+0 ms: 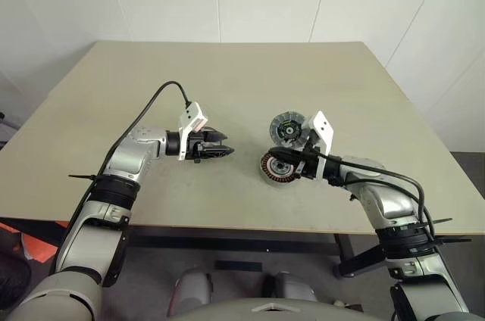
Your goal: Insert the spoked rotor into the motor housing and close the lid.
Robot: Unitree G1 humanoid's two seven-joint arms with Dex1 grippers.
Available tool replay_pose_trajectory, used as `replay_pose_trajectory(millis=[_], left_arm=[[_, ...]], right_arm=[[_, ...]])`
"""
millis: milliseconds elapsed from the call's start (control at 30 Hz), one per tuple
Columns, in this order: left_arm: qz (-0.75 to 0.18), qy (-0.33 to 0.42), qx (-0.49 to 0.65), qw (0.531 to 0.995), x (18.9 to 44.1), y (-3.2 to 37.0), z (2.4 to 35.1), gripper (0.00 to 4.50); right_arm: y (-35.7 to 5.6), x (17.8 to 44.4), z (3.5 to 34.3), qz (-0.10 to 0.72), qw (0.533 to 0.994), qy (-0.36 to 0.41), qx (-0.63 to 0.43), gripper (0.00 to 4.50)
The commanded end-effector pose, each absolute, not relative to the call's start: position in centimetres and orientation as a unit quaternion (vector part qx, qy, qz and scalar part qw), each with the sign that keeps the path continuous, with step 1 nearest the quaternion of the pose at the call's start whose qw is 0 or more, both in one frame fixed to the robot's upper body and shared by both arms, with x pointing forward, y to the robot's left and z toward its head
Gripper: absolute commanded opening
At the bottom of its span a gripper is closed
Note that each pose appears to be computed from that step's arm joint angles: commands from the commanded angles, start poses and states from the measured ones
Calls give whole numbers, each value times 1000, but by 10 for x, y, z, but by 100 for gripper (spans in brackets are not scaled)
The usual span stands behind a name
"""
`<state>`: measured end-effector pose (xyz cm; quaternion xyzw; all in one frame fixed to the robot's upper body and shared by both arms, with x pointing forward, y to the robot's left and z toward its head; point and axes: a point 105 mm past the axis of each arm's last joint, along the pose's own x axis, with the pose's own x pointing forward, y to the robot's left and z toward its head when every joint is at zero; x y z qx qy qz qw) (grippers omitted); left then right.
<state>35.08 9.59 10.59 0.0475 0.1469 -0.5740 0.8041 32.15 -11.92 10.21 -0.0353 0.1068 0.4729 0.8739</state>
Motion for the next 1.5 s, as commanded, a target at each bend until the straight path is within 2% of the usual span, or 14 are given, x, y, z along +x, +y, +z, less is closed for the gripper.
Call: replay_pose_trajectory(millis=[33, 133, 400, 533, 667, 800, 967, 1100, 1333, 1500], left_arm=[[-578, 121, 59, 805, 352, 94, 119, 276], [-577, 121, 59, 806, 352, 94, 119, 276], [-576, 120, 59, 806, 351, 95, 119, 276], [-576, 119, 59, 807, 352, 94, 120, 276], [-577, 118, 59, 806, 352, 94, 120, 276], [-576, 119, 60, 807, 352, 95, 121, 276], [-574, 119, 62, 808, 353, 96, 121, 276], [-574, 117, 62, 808, 353, 95, 121, 276], [-575, 117, 63, 807, 354, 96, 121, 276], [-575, 117, 64, 807, 354, 96, 121, 276]], right_arm=[[-123, 321, 94, 470, 870, 115, -96, 3], [-126, 322, 81, 460, 870, 130, -121, 3], [-124, 327, 70, 439, 877, 127, -148, 3], [-133, 320, 48, 438, 864, 162, -188, 3], [-134, 307, 31, 444, 864, 199, -127, 3], [-145, 299, 11, 431, 862, 233, -131, 3], [-160, 304, -2, 383, 877, 272, -99, 3], [-165, 299, -9, 375, 871, 308, -73, 3], [-162, 304, 7, 370, 876, 307, -33, 3], [-136, 326, 80, 409, 900, 152, 8, 3]])
